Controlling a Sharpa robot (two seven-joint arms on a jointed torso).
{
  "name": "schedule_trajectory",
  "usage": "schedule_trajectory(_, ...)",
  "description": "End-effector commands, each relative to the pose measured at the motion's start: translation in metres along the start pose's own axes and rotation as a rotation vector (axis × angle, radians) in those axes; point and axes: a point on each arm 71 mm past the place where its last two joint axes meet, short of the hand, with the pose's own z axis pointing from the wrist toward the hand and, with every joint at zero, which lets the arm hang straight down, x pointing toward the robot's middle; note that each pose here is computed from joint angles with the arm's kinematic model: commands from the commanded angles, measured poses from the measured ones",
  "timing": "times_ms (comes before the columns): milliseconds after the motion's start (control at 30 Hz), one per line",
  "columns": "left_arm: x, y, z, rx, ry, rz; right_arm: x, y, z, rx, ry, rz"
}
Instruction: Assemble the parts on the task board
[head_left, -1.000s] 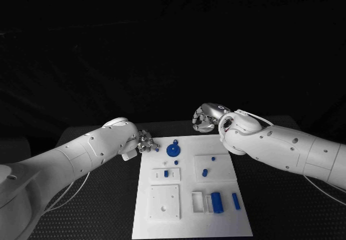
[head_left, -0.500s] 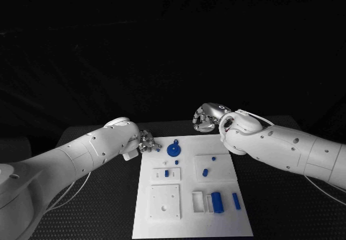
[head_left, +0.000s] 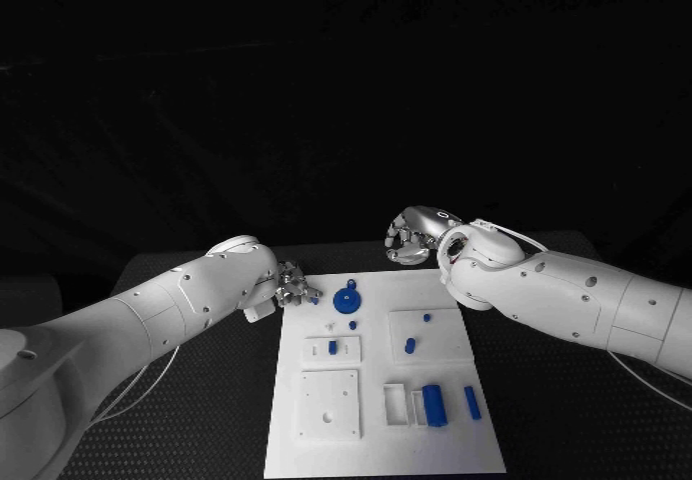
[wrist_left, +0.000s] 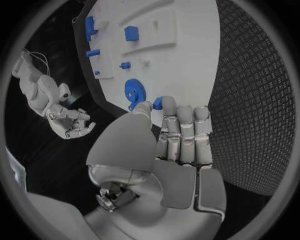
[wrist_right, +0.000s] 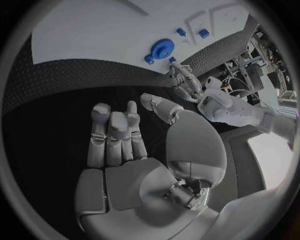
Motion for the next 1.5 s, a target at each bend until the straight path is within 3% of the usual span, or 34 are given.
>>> schedule_trajectory(33, 0.0012, -0.0006, 0.0002, -0.003, 0.007, 0.009, 0.0001, 0.0008, 0.0001, -0.009, 0.001, -0.003)
schedule_trajectory(1500, 0.0029, -0.0016, 0.0007, 0.002, 0.035, -0.005, 0.0004, 0.0010, 0.0001, -0.009, 0.004, -0.003)
